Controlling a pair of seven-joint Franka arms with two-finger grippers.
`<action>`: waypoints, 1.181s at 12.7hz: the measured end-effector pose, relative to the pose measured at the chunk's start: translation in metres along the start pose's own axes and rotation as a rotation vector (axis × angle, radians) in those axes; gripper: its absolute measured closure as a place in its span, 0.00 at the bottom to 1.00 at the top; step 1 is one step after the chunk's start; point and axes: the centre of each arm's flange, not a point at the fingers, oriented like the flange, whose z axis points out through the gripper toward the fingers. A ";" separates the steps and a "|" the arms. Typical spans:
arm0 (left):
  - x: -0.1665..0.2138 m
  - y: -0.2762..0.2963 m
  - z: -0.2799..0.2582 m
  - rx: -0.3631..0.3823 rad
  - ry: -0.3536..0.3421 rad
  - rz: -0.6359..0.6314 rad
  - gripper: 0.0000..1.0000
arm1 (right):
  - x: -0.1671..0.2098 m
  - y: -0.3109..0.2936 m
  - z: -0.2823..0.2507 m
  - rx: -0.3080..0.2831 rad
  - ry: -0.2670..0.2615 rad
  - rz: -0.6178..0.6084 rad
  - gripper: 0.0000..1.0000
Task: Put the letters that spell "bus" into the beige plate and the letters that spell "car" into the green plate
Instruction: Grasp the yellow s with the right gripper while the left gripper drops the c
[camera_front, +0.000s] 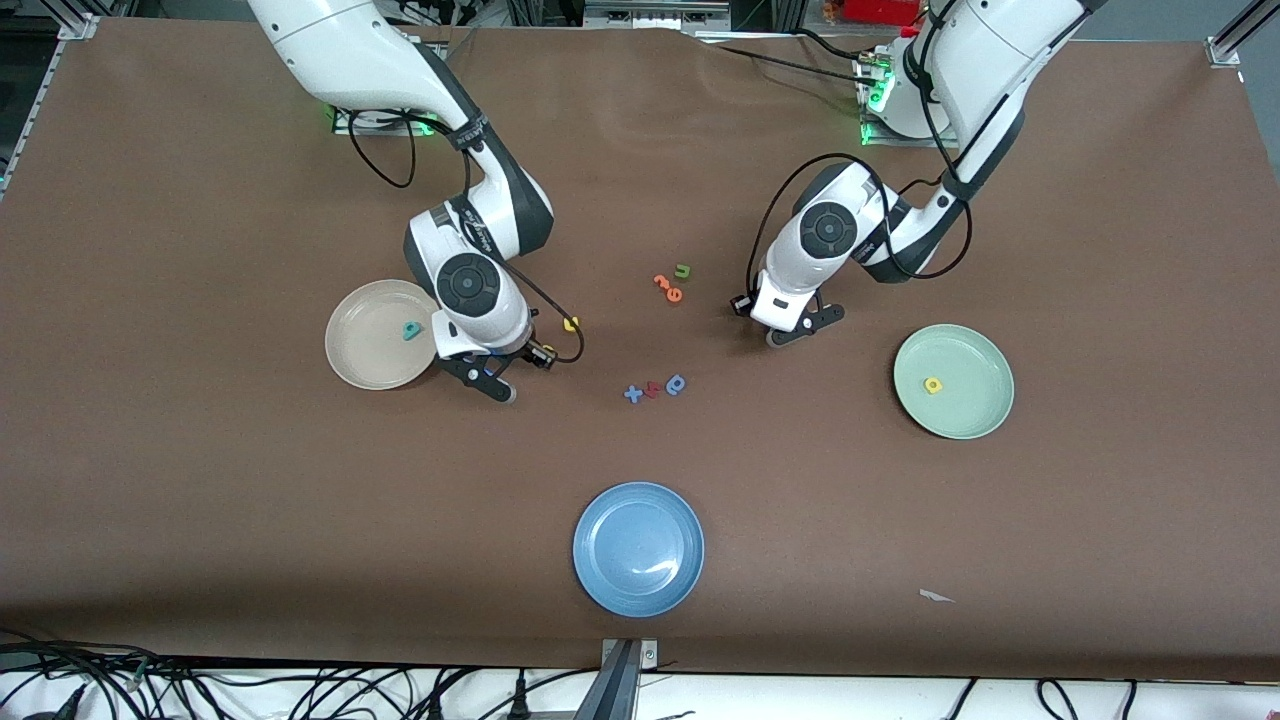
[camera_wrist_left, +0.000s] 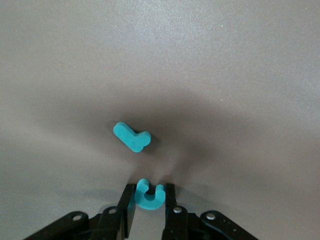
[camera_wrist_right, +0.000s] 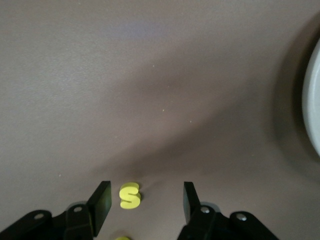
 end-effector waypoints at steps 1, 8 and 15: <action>0.005 0.001 -0.003 -0.009 0.006 -0.007 0.72 | -0.001 -0.002 0.004 0.004 0.002 0.010 0.35; 0.126 -0.037 -0.114 0.018 0.074 -0.085 0.72 | -0.020 -0.012 0.026 -0.002 0.002 0.029 0.39; 0.224 -0.176 -0.129 0.086 -0.053 0.101 0.72 | -0.026 -0.016 0.030 0.005 0.007 0.030 0.70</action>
